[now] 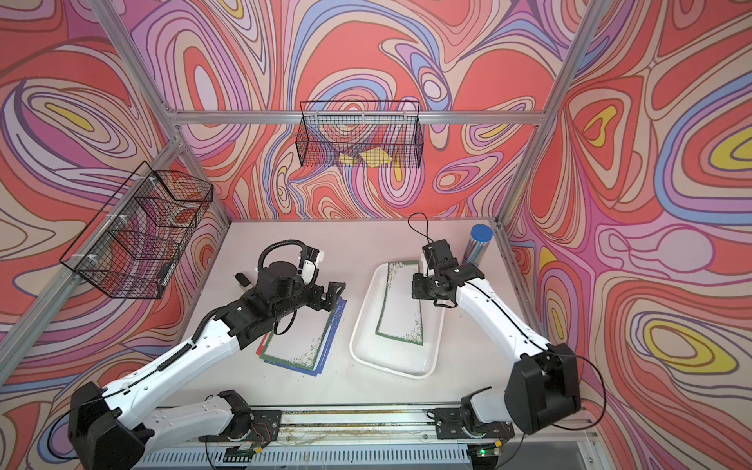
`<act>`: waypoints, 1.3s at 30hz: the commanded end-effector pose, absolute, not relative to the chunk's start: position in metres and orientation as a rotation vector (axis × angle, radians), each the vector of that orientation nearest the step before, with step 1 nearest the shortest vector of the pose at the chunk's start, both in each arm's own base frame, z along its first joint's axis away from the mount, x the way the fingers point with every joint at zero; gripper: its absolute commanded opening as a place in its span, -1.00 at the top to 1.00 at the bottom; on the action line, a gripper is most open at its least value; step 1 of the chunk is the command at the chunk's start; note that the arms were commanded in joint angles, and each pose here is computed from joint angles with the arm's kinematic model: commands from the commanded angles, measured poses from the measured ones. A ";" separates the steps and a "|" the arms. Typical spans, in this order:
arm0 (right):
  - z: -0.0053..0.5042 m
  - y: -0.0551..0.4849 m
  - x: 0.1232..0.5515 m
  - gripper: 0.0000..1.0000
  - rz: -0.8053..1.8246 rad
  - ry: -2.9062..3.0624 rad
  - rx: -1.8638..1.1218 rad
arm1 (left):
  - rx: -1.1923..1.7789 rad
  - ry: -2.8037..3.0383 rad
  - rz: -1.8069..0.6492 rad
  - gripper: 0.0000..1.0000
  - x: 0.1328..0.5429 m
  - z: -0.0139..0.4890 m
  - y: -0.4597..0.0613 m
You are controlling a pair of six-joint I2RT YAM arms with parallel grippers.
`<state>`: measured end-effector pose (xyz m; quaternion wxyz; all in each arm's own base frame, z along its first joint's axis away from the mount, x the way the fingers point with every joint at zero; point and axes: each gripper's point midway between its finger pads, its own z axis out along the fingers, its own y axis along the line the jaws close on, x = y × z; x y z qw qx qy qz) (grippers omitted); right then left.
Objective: Take out the stationery paper from the storage box
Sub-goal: Adjust the storage box at the center of the board, then place the stationery paper at the center of the board.
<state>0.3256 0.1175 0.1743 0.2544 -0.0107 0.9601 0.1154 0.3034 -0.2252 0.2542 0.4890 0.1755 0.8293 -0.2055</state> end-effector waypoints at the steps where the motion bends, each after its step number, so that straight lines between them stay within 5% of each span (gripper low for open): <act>1: 0.207 0.105 0.322 1.00 0.224 2.534 -0.069 | 0.362 1.942 -0.422 -0.98 0.309 0.272 -0.208; 5: 0.242 0.101 0.322 1.00 0.092 2.438 -0.145 | 0.231 1.907 -0.357 -0.98 0.311 0.279 -0.185; 14: 0.300 0.133 0.317 1.00 -0.194 2.200 -0.492 | 0.573 1.716 -0.423 -0.98 0.284 0.316 -0.211; 27: 0.402 0.177 0.285 1.00 0.070 1.557 -0.611 | 0.881 1.530 -0.485 -0.75 0.241 0.347 -0.228; 39: 0.428 0.211 0.210 1.00 0.362 1.154 -0.850 | 0.949 1.376 -0.519 -0.58 0.222 0.391 -0.233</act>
